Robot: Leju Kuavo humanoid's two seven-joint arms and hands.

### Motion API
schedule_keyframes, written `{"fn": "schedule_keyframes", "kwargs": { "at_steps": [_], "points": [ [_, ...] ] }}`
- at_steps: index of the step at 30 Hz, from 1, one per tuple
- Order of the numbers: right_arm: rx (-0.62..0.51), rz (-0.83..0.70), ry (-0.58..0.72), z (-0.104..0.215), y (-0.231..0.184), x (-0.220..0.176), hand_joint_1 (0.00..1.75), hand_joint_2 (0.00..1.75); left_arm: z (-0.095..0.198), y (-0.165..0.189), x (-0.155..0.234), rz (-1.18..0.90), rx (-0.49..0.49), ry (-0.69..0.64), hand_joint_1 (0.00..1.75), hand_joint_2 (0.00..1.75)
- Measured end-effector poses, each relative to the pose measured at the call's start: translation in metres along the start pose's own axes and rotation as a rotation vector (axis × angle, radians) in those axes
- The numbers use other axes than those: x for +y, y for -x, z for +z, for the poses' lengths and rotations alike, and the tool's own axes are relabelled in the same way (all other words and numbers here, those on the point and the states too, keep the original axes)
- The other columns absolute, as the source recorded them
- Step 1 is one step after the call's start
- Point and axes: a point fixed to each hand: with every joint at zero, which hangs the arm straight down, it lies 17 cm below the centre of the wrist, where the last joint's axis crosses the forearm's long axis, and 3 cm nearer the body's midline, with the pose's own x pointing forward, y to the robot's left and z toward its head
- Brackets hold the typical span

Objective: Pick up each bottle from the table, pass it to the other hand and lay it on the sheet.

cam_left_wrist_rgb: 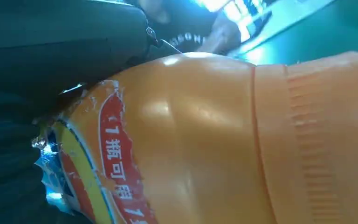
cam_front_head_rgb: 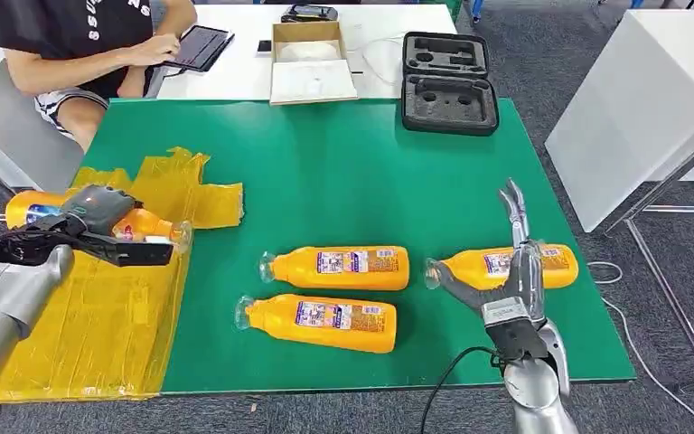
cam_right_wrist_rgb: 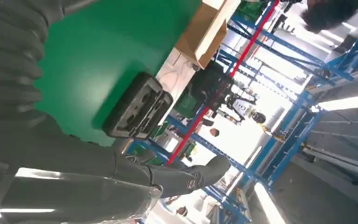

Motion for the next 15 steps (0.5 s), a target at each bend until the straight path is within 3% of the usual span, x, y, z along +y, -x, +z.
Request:
{"fn": "schedule_keyframes", "kwargs": {
  "at_steps": [7,15],
  "points": [
    [0.014,0.000,-0.015,-0.004,0.006,0.007,0.00,1.75,0.011,-0.014,-0.039,0.190,-0.082,0.196,1.75,1.75],
    [0.035,-0.001,-0.022,-0.002,0.013,0.010,0.00,1.75,0.017,-0.022,-0.047,0.256,-0.123,0.235,1.75,1.75]
  ]
}}
